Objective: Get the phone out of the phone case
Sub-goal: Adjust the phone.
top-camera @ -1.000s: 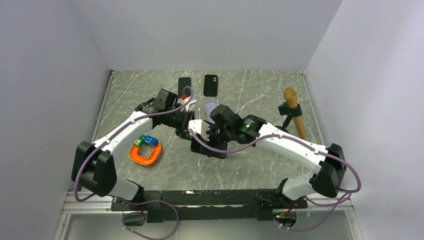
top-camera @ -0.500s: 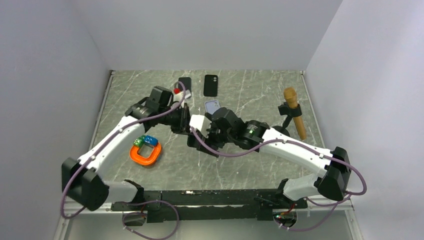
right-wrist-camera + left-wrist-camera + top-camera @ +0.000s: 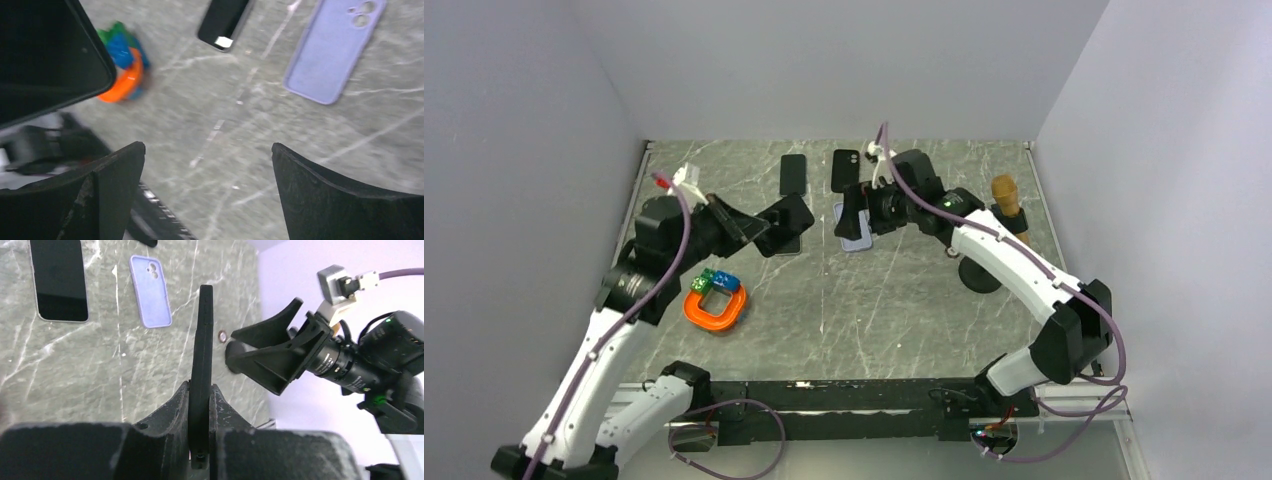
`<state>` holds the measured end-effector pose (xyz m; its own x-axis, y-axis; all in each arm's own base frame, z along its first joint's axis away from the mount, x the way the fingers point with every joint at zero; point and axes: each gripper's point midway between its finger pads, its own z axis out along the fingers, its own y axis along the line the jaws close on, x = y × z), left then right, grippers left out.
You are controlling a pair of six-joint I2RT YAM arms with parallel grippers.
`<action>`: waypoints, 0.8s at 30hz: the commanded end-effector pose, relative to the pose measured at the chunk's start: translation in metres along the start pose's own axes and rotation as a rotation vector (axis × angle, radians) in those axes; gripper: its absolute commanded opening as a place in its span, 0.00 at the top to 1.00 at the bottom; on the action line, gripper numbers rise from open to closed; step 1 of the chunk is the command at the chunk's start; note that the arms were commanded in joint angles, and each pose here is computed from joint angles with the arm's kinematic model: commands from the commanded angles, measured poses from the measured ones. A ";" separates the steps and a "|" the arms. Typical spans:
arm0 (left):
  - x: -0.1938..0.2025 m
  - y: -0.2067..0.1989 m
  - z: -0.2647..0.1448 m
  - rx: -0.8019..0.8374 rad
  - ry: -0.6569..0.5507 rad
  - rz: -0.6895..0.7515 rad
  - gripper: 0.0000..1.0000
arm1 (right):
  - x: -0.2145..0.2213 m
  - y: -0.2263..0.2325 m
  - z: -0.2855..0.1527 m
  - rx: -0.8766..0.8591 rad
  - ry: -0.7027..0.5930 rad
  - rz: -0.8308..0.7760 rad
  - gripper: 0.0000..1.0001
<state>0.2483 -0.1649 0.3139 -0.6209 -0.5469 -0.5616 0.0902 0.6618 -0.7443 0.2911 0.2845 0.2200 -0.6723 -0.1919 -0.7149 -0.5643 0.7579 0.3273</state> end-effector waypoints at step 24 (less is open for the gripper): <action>-0.058 -0.082 -0.054 0.654 -0.331 -0.317 1.00 | -0.149 0.102 -0.043 -0.759 -0.177 0.662 0.42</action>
<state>0.2532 -0.1594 0.3756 -0.4487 -0.8472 -0.2846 0.2918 0.1621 -0.9427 0.3047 0.3616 0.3558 -0.9301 0.2306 -0.2857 -0.2608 0.1327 0.9562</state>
